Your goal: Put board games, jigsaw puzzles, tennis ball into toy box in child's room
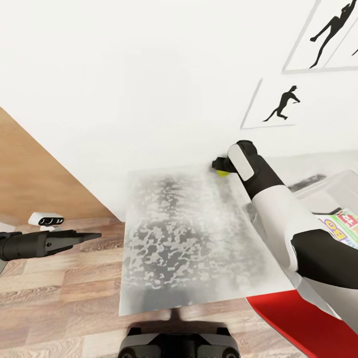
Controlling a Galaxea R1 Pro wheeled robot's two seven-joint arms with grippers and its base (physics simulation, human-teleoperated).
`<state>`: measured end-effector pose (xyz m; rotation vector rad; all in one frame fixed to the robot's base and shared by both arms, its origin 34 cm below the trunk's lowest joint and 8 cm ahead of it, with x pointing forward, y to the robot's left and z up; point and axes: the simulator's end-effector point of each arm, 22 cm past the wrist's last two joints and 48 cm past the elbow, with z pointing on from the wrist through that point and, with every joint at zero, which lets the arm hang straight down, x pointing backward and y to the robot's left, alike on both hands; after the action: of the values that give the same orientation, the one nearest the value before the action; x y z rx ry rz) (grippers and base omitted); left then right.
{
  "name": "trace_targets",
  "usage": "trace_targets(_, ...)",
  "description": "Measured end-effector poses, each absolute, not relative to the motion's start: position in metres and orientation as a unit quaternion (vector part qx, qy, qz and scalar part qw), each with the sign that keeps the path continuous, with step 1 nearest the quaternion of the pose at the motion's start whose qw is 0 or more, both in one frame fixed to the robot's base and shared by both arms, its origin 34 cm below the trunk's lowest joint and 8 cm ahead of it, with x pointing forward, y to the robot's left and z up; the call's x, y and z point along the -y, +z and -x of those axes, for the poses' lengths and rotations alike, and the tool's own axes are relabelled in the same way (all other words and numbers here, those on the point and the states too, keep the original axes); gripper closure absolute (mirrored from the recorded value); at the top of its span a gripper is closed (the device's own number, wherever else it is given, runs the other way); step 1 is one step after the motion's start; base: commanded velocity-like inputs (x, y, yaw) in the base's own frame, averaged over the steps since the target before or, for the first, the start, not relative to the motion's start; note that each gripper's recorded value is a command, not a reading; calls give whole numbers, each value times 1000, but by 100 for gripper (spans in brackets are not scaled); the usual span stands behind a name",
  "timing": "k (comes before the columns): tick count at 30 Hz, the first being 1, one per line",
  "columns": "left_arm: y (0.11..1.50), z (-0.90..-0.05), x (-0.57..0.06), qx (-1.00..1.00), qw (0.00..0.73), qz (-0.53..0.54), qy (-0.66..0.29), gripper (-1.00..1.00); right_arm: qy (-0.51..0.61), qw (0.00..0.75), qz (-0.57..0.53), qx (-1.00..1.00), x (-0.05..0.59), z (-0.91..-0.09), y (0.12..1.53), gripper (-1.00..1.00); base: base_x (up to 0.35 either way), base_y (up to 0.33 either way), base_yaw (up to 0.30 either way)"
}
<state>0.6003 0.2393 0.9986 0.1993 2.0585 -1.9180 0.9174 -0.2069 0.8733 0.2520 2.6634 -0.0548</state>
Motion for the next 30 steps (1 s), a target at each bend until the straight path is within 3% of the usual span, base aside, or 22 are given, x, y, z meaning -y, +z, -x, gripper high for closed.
trace_targets(30, 986, -600, -239, -723, 150, -63, -671, -100, -22, 222, -92, -970, 208, -917, 857, -100, 0, 0, 0)
